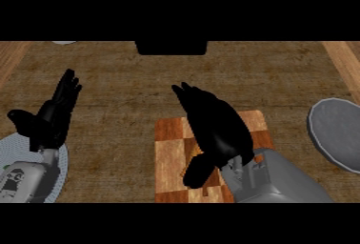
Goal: Pick the croissant from the cutting board and place it in the pan
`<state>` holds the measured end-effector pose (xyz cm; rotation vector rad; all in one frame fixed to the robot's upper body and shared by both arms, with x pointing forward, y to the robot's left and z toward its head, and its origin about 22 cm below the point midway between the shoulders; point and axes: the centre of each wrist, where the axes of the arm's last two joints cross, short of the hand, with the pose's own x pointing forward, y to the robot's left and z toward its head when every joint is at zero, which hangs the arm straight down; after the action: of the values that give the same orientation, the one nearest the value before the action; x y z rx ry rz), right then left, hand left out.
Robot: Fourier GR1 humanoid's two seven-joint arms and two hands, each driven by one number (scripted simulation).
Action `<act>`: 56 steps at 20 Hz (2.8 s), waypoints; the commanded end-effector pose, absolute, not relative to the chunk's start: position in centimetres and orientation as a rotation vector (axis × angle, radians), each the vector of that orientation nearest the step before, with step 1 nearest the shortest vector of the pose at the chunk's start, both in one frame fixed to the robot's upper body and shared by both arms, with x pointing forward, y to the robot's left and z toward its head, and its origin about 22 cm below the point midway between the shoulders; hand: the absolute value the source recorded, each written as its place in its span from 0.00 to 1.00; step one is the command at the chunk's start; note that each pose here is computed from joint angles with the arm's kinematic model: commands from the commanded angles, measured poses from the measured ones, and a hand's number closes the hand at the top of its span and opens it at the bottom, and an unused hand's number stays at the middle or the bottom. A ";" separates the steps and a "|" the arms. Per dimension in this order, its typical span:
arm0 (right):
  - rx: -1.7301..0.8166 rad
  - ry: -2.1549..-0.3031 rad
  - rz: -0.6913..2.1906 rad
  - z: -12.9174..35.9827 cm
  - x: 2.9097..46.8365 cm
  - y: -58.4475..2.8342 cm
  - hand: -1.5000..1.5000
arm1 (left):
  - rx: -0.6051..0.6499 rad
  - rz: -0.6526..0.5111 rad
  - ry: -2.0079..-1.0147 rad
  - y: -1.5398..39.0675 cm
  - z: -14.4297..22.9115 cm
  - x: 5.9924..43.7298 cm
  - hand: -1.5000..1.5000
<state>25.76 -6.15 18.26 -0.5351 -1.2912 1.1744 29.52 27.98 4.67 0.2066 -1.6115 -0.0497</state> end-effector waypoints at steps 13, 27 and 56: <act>-0.602 -1.013 1.204 12.8 28.2 -7.2 0.00 | 0.179 -0.046 -1.615 26.7 6.3 28.8 0.50; -0.667 -0.877 1.353 9.4 26.6 -4.6 0.00 | 0.188 -0.041 -1.624 28.5 4.6 28.7 0.50; -0.647 -0.628 1.459 2.8 28.6 -5.0 0.00 | 0.218 -0.050 -1.626 27.6 3.1 28.5 0.50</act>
<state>29.88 -5.07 3.55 -0.6384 -0.6753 1.4673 29.53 27.40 4.30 0.2067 -1.6180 -0.0478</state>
